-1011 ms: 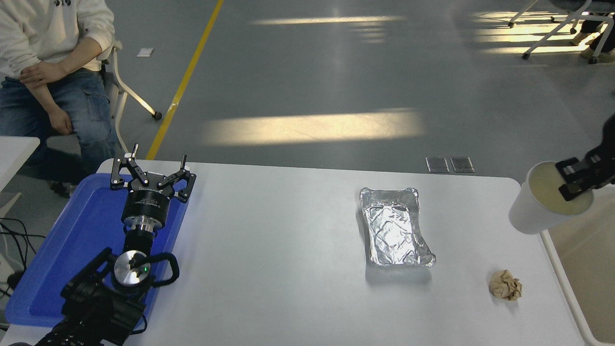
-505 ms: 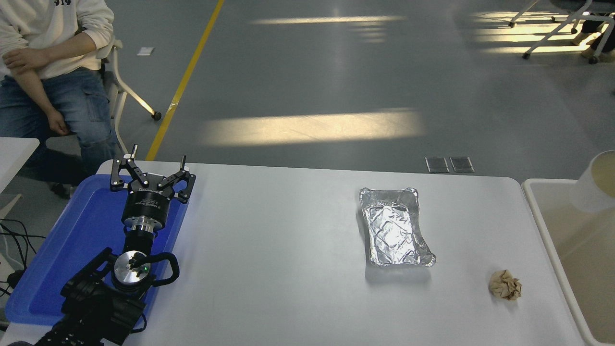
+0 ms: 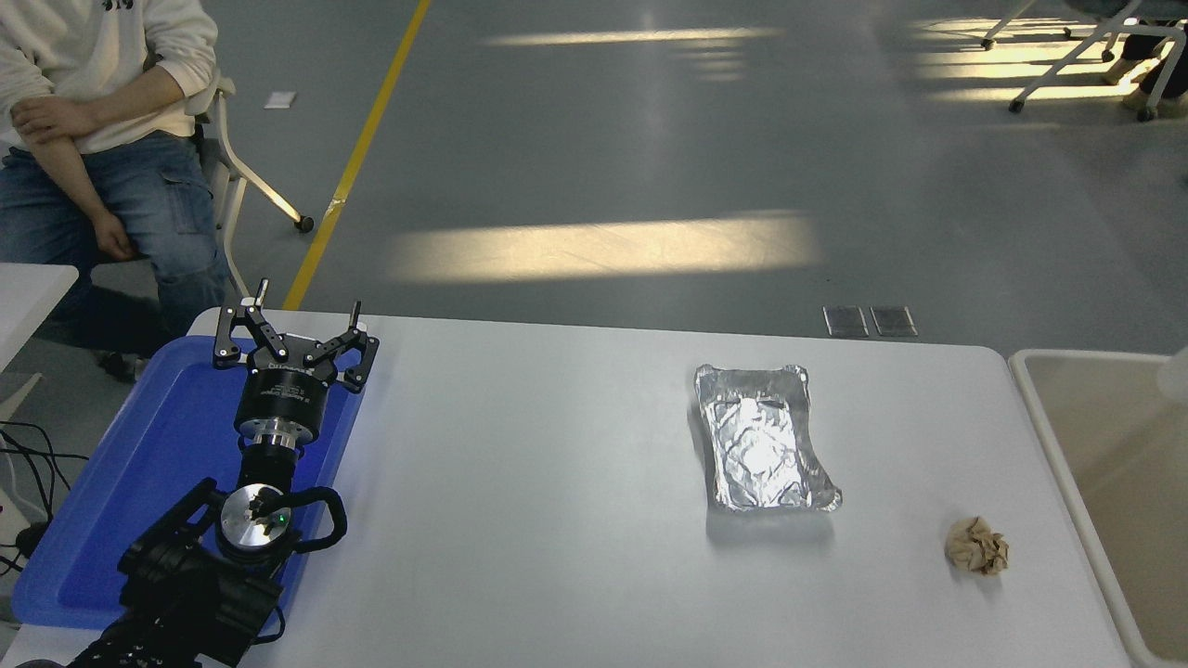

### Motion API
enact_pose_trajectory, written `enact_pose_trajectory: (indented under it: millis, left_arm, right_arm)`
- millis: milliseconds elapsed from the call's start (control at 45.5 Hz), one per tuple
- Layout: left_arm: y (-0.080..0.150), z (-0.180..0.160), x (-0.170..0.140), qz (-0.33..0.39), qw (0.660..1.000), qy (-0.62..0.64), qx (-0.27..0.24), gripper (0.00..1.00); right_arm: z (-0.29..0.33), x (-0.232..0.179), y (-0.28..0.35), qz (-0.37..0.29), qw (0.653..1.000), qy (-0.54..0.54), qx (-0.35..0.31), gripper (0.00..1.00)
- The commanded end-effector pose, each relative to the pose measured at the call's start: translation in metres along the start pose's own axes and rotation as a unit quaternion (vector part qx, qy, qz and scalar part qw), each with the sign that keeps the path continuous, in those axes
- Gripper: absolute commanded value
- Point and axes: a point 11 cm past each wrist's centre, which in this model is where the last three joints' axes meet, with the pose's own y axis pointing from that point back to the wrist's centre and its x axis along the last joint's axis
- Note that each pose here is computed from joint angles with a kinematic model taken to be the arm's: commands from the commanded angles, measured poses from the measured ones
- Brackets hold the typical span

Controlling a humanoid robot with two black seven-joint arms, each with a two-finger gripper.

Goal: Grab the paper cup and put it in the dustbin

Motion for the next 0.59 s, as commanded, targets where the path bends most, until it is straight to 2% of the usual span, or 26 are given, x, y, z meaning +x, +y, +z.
enact_pose_trajectory:
  millis: [0, 418, 571]
  left_arm:
    - [0.0, 0.0, 0.0, 0.0, 1.0, 0.0, 0.0, 1.0]
    - [0.0, 0.0, 0.0, 0.0, 1.0, 0.0, 0.0, 1.0]
    - [0.0, 0.0, 0.0, 0.0, 1.0, 0.0, 0.0, 1.0]
  right_arm:
    - [-0.003, -0.039, -0.051, 0.033, 0.999, -0.01, -0.014, 0.0]
    - [-0.032, -0.1, -0.11, 0.054, 0.995, -0.08, -0.039, 0.0]
    - [-0.041, -0.13, -0.12, 0.043, 0.992, -0.113, -0.042, 0.0]
